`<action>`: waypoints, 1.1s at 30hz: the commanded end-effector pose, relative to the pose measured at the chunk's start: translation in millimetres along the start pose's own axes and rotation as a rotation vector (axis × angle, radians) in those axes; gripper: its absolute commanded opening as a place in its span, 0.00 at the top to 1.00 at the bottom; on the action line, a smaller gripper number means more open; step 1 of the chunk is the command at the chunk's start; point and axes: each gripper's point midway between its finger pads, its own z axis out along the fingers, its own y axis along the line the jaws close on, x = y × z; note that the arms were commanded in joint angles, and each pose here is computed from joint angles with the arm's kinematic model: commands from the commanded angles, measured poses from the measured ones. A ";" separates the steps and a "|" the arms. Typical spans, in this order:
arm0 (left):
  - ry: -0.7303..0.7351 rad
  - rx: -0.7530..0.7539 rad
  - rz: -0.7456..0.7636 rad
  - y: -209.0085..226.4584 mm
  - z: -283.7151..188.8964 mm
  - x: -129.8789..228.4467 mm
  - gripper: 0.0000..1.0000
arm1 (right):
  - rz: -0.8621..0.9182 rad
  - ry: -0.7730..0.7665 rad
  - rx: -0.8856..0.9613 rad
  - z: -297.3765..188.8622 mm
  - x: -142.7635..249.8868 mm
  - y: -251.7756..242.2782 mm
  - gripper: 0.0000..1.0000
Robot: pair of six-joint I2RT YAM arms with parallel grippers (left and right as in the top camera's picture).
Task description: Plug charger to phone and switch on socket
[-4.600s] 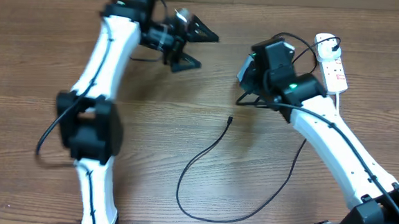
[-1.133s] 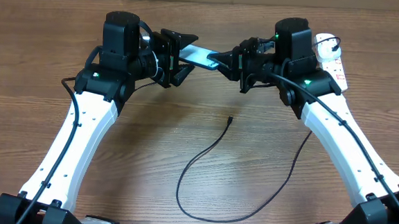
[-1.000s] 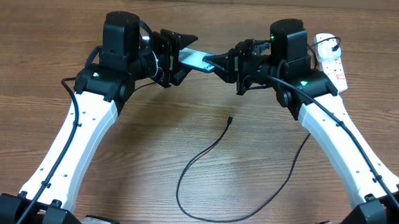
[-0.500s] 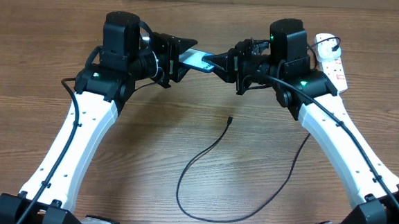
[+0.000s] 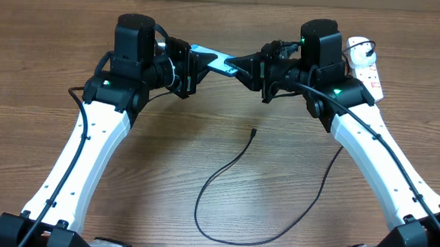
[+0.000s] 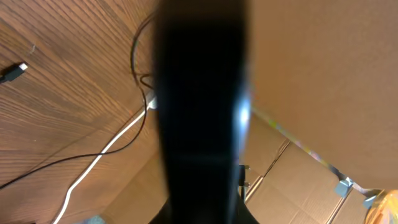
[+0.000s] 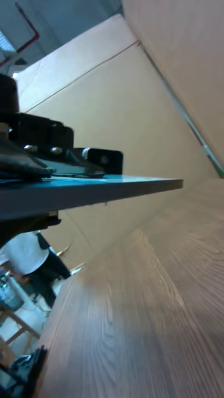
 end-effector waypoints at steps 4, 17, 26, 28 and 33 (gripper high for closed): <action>-0.010 0.010 0.016 -2.6 0.9 -2.4 0.96 | -0.115 0.069 -0.034 -11.1 29.4 16.6 0.72; -0.312 -0.092 0.219 17.0 -9.7 -57.2 0.96 | -0.423 0.041 -0.021 -10.7 24.2 10.9 0.00; -0.303 -0.250 0.799 28.8 -23.8 -67.6 0.96 | -0.370 -0.371 0.456 -43.6 -54.8 -85.7 0.00; -0.272 -0.262 0.916 29.1 -31.0 -61.0 0.96 | -0.366 -0.448 0.552 -57.7 -66.4 -101.1 0.00; -0.288 -0.271 1.063 25.3 -71.4 -40.7 0.96 | -0.508 -0.527 0.704 -78.7 -84.0 -113.4 0.00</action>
